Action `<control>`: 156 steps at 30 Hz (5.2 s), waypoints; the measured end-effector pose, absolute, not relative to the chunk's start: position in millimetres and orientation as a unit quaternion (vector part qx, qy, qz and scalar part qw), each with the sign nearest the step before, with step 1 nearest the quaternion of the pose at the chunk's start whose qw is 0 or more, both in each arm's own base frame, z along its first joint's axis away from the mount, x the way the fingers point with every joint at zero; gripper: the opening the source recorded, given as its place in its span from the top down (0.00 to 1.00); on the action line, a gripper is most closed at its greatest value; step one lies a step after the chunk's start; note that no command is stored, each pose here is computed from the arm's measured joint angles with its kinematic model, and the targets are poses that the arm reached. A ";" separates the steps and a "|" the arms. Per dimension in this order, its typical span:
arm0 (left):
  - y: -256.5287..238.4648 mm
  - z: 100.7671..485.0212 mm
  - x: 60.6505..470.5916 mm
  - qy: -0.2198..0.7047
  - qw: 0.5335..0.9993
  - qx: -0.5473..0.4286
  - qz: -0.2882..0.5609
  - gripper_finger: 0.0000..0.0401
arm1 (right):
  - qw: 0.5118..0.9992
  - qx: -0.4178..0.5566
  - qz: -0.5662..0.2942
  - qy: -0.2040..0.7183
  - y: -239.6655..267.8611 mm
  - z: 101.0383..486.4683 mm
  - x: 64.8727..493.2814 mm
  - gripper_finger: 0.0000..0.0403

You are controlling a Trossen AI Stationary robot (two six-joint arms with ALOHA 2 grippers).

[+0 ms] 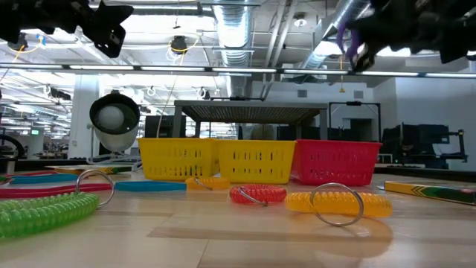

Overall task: Pick & Place Office Desk Supplies
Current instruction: Put the purple spring keychain into the red basket, then put the red rubber band into the left yellow basket

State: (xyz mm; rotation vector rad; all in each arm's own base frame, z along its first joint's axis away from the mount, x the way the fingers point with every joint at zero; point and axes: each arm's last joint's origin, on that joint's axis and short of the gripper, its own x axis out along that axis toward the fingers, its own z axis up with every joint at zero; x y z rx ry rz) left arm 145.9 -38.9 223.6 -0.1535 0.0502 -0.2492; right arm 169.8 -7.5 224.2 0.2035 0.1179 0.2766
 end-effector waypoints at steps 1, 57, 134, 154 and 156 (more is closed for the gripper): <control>-38.9 223.9 145.6 0.023 0.989 -0.077 -0.124 0.56 | 0.983 0.113 0.125 0.076 -10.6 220.0 171.0 1.00; -38.3 221.2 145.9 0.033 0.991 -0.064 -0.114 0.56 | 0.900 0.181 -0.002 0.396 -6.7 149.3 255.2 0.99; -34.0 231.8 146.6 -0.026 0.995 -0.081 -0.044 0.56 | 0.871 0.227 0.103 0.423 134.7 248.1 140.5 0.58; -42.4 216.5 185.2 -0.051 0.987 -0.150 0.000 0.56 | 0.750 -0.020 0.088 0.656 194.8 218.4 118.8 0.58; -44.1 213.4 191.1 -0.060 0.986 -0.153 -0.002 0.56 | 0.743 -0.047 0.090 0.662 195.9 214.7 116.1 0.58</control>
